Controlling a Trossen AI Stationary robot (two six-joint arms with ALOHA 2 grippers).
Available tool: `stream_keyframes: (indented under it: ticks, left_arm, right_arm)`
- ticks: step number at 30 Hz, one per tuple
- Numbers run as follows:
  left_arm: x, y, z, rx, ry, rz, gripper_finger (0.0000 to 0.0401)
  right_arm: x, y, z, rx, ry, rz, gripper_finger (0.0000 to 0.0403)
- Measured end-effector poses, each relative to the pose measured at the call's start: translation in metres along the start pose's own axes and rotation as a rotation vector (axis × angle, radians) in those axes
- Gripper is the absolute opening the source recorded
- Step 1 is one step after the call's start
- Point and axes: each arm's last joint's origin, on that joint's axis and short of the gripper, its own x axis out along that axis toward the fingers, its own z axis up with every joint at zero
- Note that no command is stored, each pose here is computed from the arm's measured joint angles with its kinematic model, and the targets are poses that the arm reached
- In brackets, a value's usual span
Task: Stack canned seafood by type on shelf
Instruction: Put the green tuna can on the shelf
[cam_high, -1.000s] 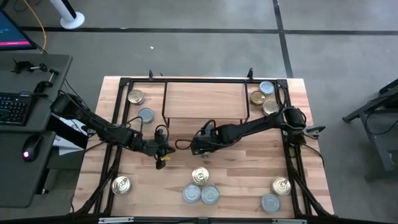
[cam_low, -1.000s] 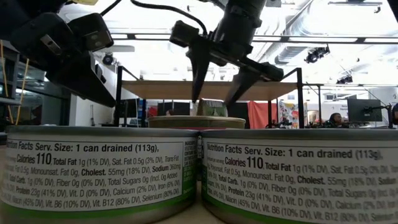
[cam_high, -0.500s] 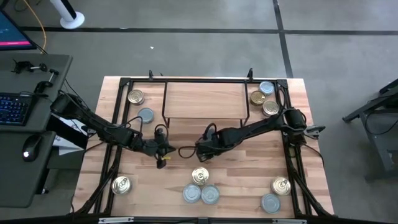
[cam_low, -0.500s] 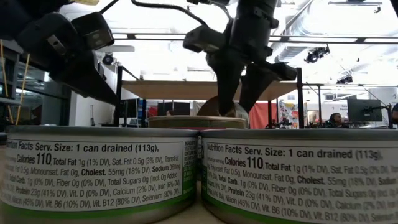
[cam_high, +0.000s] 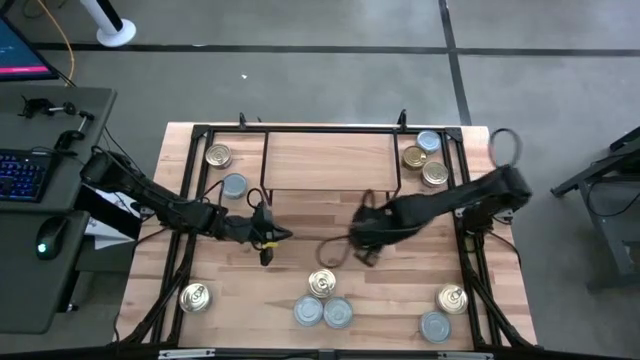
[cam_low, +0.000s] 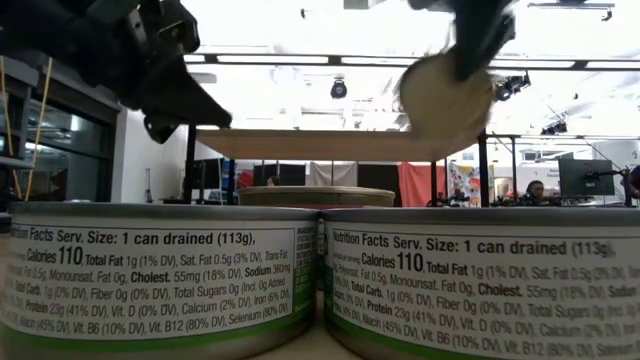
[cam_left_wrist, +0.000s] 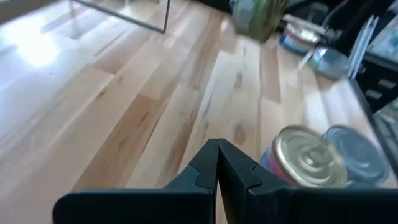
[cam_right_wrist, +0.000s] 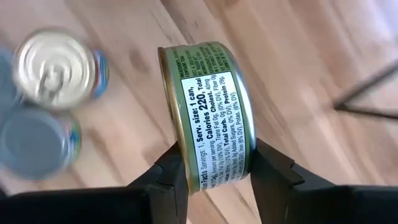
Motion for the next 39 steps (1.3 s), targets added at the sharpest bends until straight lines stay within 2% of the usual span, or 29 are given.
stream_keyframes:
  ticks: [3, 7, 10, 14, 18, 24, 31, 39]
  left_arm:
    - [0.000, -0.005, 0.009, 0.038, -0.064, -0.032, 0.0000]
    - [-0.002, -0.024, 0.039, 0.253, -0.149, -0.057, 0.0000]
    - [-0.002, -0.034, 0.064, 0.361, -0.207, -0.013, 0.0000]
    - [-0.006, -0.043, 0.094, 0.435, -0.301, 0.079, 0.0000]
    - [-0.009, -0.044, 0.113, 0.446, -0.350, 0.153, 0.0000]
    - [-0.010, -0.045, 0.119, 0.431, -0.368, 0.161, 0.0000]
    - [-0.014, -0.053, 0.115, 0.395, -0.367, 0.123, 0.0000]
    - [-0.016, -0.057, 0.111, 0.389, -0.364, 0.185, 0.0000]
  right_arm:
    - [-0.033, -0.017, -0.014, 0.038, -0.064, 0.007, 0.0107]
    - [-0.071, -0.055, -0.018, 0.137, -0.201, 0.007, 0.0107]
    - [-0.091, -0.091, -0.009, 0.267, -0.310, 0.024, 0.0107]
    - [-0.107, -0.138, 0.005, 0.423, -0.382, 0.069, 0.0107]
    - [-0.101, -0.172, 0.027, 0.496, -0.343, 0.120, 0.0107]
    - [-0.073, -0.199, 0.066, 0.507, -0.261, 0.214, 0.0107]
    - [-0.040, -0.210, 0.091, 0.479, -0.152, 0.269, 0.0107]
    - [-0.022, -0.220, 0.101, 0.471, -0.103, 0.244, 0.0107]
